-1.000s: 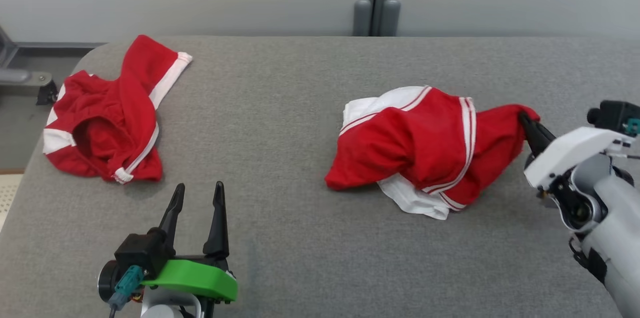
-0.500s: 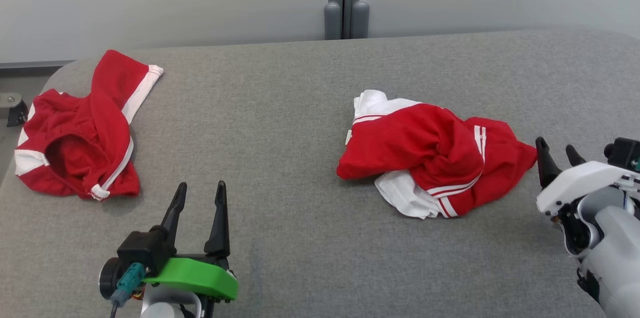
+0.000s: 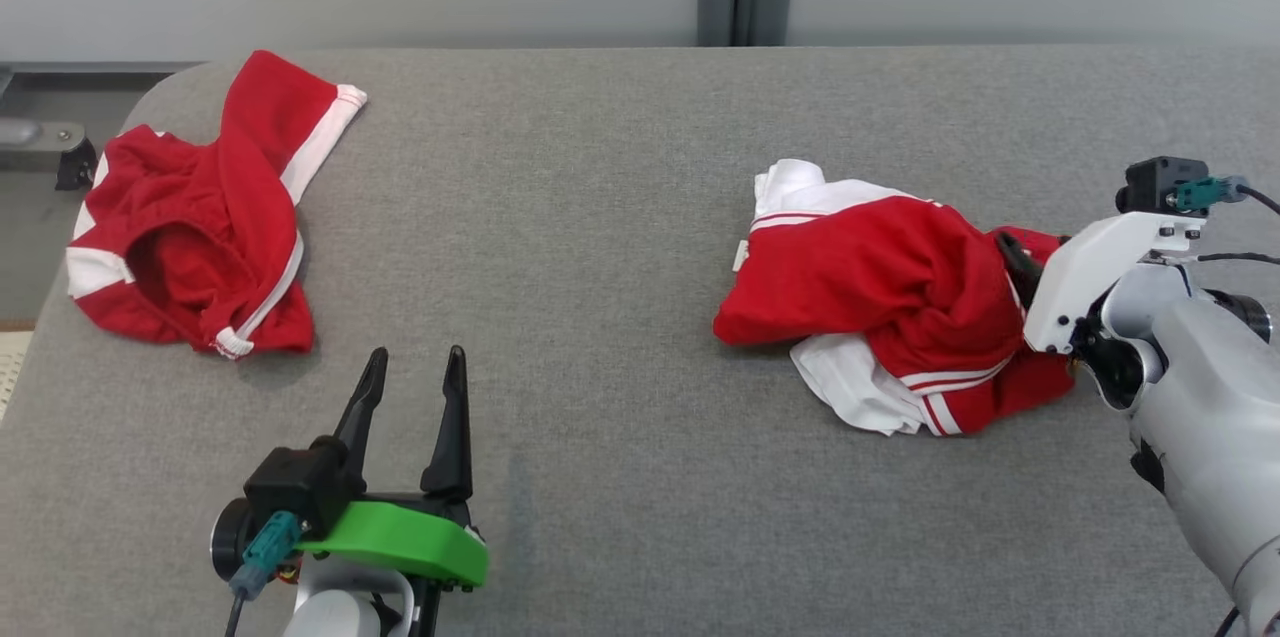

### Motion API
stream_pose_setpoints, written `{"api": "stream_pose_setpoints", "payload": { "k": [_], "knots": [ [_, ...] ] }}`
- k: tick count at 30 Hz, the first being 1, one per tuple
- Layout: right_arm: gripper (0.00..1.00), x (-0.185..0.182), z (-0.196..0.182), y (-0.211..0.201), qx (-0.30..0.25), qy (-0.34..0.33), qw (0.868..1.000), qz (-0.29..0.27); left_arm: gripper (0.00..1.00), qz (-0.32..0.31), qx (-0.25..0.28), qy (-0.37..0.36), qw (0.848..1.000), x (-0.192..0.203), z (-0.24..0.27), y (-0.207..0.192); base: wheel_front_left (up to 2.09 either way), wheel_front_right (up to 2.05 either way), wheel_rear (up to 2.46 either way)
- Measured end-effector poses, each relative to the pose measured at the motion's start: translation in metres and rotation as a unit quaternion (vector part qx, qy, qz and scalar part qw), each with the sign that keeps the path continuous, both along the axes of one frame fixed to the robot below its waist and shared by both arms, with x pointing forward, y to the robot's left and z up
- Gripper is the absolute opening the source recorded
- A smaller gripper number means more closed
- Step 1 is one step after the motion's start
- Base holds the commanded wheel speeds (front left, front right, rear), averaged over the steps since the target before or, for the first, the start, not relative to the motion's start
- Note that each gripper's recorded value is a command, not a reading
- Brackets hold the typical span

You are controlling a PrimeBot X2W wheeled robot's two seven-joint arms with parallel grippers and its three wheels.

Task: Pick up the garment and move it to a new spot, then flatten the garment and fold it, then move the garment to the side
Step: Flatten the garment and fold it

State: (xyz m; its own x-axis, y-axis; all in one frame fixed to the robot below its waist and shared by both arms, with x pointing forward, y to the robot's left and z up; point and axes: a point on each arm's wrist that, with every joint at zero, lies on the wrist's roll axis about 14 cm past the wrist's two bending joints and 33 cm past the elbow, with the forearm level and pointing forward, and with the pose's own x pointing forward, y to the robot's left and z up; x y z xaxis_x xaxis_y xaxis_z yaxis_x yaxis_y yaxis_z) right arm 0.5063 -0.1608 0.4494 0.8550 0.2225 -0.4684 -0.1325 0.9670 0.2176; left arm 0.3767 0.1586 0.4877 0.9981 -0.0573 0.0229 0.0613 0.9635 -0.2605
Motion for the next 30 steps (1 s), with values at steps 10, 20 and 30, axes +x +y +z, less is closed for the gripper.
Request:
{"api": "stream_pose_setpoints", "payload": {
  "k": [10, 20, 30],
  "knots": [
    [1.0, 0.003, -0.04, 0.019, -0.005, 0.084, 0.996, 0.007, 1.0, 0.032, 0.0, 0.012, 0.999, -0.004, -0.007, 0.021, 0.0, 0.0, 0.0],
    [0.0, 0.013, -0.022, 0.026, 0.003, 0.024, 1.0, 0.004, 1.0, 0.032, 0.009, 0.011, 0.999, -0.005, -0.006, 0.022, 0.0, 0.0, 0.0],
    [0.0, 0.022, 0.083, 0.094, 0.056, -0.165, 0.982, 0.077, 1.0, 0.018, 0.011, -0.002, 1.0, -0.013, 0.002, 0.014, 0.0, 0.0, 0.0]
  ]
}}
